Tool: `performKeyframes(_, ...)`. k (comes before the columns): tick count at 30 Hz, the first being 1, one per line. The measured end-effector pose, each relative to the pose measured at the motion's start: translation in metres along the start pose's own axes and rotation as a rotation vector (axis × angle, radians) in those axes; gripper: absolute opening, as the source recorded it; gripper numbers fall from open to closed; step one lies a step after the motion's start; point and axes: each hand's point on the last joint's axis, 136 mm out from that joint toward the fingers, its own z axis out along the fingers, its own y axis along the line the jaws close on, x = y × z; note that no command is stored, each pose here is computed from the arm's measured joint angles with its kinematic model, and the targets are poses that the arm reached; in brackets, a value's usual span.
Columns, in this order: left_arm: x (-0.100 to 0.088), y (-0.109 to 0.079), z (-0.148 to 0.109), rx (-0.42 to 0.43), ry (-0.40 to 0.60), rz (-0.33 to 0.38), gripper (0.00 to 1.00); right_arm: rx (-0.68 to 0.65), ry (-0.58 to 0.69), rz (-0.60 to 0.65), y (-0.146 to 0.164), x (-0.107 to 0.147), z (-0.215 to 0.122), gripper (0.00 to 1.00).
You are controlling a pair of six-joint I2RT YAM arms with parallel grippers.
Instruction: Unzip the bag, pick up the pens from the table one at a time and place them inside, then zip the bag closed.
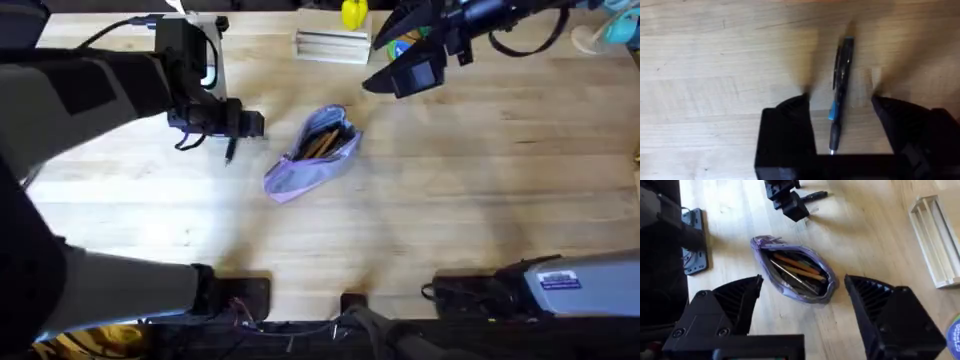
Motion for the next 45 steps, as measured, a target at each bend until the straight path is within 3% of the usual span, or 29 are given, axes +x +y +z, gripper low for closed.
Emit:
performKeyframes(1,-0.003,-0.002,0.001,0.008,-0.006,0.007,0.281,0.002,0.001,0.019,0.000,0.000,0.000,0.992)
performKeyframes(3,-0.003,-0.004,0.001,0.016,-0.007,0.024,0.075,0.017,0.011,0.021,-0.002,0.001,-0.001,0.992)
performKeyframes(4,-0.003,-0.004,0.001,0.017,-0.007,0.027,0.058,0.033,0.019,0.018,-0.003,0.001,-0.003,0.992)
performKeyframes(7,-0.003,-0.004,0.001,0.018,-0.007,0.034,0.052,0.111,0.044,-0.007,-0.007,-0.001,-0.014,0.992)
performKeyframes(8,-0.004,-0.004,0.000,0.018,-0.009,0.040,0.051,0.207,0.044,-0.055,-0.003,-0.008,-0.035,0.992)
performKeyframes(14,0.005,0.000,-0.008,-0.020,0.001,0.052,0.045,0.458,0.026,-0.170,0.013,-0.029,-0.093,0.992)
performKeyframes(18,-0.005,-0.010,-0.034,-0.021,-0.087,0.088,0.042,0.600,0.032,-0.176,0.024,-0.030,-0.126,0.992)
performKeyframes(24,-0.043,-0.063,-0.104,0.062,-0.379,0.190,0.038,0.655,0.063,-0.142,0.037,-0.017,-0.142,0.992)
performKeyframes(27,-0.050,-0.097,-0.136,0.159,-0.488,0.209,0.040,0.651,0.092,-0.118,0.038,-0.009,-0.141,0.992)
performKeyframes(31,-0.049,-0.138,-0.163,0.301,-0.560,0.214,0.040,0.651,0.103,-0.108,0.038,-0.006,-0.141,0.992)
performKeyframes(36,-0.043,-0.189,-0.174,0.432,-0.584,0.276,0.042,0.652,0.103,-0.108,0.038,-0.007,-0.141,0.992)
performKeyframes(39,-0.038,-0.213,-0.168,0.474,-0.571,0.334,0.042,0.652,0.103,-0.108,0.038,-0.007,-0.141,0.992)
performKeyframes(42,-0.036,-0.227,-0.155,0.486,-0.553,0.377,0.042,0.652,0.103,-0.108,0.038,-0.007,-0.141,0.992)
performKeyframes(45,-0.032,-0.230,-0.138,0.469,-0.509,0.406,0.042,0.652,0.103,-0.108,0.038,-0.007,-0.141,0.992)
